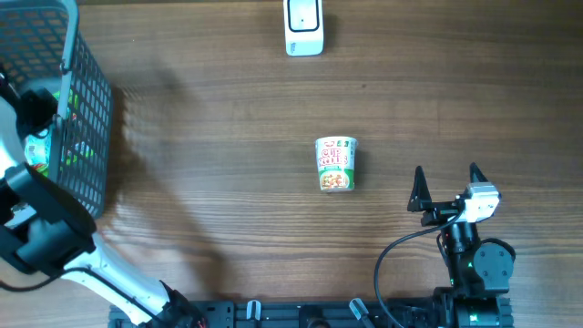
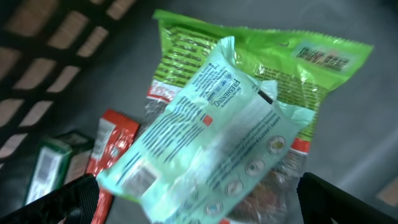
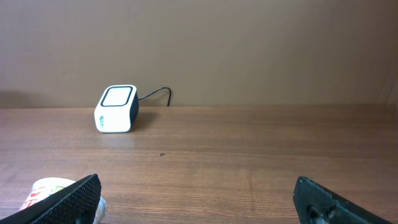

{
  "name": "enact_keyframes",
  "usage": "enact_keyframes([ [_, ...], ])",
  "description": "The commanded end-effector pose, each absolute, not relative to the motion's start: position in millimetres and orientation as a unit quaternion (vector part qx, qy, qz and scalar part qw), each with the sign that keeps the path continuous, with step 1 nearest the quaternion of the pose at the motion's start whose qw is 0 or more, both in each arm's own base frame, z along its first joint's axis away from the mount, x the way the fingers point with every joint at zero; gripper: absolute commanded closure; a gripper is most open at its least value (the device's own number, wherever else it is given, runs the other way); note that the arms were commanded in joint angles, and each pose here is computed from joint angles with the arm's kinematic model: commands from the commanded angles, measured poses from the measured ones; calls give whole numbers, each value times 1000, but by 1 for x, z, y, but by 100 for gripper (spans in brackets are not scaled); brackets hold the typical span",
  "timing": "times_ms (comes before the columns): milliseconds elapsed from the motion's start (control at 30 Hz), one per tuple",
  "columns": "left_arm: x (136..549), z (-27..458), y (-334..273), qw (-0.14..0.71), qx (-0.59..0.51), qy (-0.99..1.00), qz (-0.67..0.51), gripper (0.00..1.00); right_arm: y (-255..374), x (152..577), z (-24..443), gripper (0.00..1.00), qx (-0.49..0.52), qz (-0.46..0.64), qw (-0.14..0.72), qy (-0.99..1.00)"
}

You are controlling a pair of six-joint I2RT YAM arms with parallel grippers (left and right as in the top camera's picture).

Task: Scan the item barcode
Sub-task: 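Move the left gripper into the basket and grasp the green snack bag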

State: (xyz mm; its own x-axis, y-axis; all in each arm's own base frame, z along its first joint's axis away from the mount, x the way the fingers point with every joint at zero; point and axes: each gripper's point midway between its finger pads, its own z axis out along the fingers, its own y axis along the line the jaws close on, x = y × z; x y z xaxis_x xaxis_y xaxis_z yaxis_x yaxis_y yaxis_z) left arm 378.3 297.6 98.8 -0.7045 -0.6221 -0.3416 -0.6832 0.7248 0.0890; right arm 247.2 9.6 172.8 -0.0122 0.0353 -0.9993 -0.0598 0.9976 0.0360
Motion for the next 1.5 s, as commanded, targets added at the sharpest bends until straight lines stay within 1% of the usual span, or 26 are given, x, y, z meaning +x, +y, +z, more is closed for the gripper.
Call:
enact_keyframes([
  [0,382,76,295,128,-298,942,86,0,9,247,174,0,-10,29,706,708],
  [200,386,74,293,155,-305,939,18,0,9,247,174,0,-10,29,706,708],
  [567,374,70,311,163,-332,929,4,0,9,247,174,0,-10,29,706,708],
  [1100,372,8,293,125,-334,933,-49,0,9,247,174,0,-10,29,706,708],
  [1300,372,-2,291,119,-334,933,-56,0,9,247,174,0,-10,29,706,708],
  [1367,373,-2,292,122,-334,933,-55,17,9,247,174,0,-10,29,706,708],
  [1400,374,-1,292,123,-334,933,-55,27,9,247,174,0,-10,29,706,708],
  [1467,376,3,294,128,-333,933,-53,67,9,247,174,0,-10,29,706,708],
])
